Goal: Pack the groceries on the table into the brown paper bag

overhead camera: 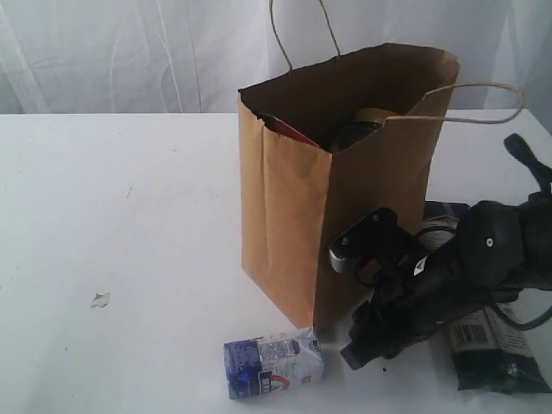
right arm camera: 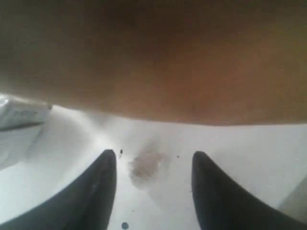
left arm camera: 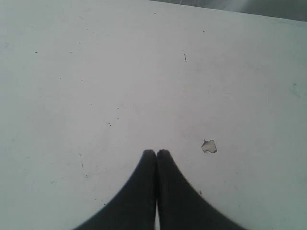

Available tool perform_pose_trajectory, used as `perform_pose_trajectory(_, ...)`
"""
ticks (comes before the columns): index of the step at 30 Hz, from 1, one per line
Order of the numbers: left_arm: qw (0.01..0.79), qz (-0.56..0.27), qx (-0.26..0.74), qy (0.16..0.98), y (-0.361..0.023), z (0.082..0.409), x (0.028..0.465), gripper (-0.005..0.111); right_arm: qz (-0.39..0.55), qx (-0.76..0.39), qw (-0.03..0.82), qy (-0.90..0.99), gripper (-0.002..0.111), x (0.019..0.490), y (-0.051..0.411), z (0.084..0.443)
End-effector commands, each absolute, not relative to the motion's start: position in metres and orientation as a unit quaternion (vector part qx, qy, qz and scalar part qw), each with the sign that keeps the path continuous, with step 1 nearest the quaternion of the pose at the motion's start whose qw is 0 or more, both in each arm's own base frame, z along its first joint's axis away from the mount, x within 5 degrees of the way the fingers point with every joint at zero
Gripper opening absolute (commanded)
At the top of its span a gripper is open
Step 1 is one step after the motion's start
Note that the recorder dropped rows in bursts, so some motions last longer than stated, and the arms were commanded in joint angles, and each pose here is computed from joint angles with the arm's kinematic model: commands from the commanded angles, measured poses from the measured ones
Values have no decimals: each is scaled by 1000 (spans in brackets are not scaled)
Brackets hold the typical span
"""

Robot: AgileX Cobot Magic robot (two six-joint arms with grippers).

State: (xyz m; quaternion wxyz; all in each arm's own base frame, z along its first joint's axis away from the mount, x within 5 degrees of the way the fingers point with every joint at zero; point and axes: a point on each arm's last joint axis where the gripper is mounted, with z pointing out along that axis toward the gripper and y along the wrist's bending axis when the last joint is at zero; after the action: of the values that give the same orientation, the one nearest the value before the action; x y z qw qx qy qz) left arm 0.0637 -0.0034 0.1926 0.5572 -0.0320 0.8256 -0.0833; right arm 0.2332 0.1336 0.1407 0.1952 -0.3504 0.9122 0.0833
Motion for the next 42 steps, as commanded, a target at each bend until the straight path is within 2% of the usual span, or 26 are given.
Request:
perform_pose_trajectory(1,557,-84,-30,826,-4,191,63,0,78,-350,190,914,46,236,134,131)
perform_pose_trajectory(3,557,-84,-30,826,-4,191,63,0,77,-349,192,914,42,237,135,131)
perform_pose_trajectory(9,557,-84,-30,826,-4,191,63,0,85,-343,204,913,14,235,135,142)
perform_pose_trajectory(13,557,-84,-30,826,-4,191,63,0,106,-343,202,911,3,225,134,161)
perform_pose_trajectory(23,557,-84,-30,826,-4,191,63,0,238,-358,64,901,2,163,131,212)
perform_pose_trajectory(27,557,-84,-30,826,-4,191,63,0,293,-359,41,885,2,141,130,233)
perform_pose_trajectory(30,557,-84,-30,826,-4,191,63,0,371,-343,37,862,2,125,135,254)
perform_pose_trajectory(34,557,-84,-30,826,-4,191,63,0,492,-353,92,790,2,107,142,293)
perform_pose_trajectory(37,557,-84,-30,826,-4,191,63,0,544,-356,151,745,2,104,146,326)
perform_pose_trajectory(42,557,-84,-30,826,-4,191,63,0,545,-371,241,712,2,116,151,377)
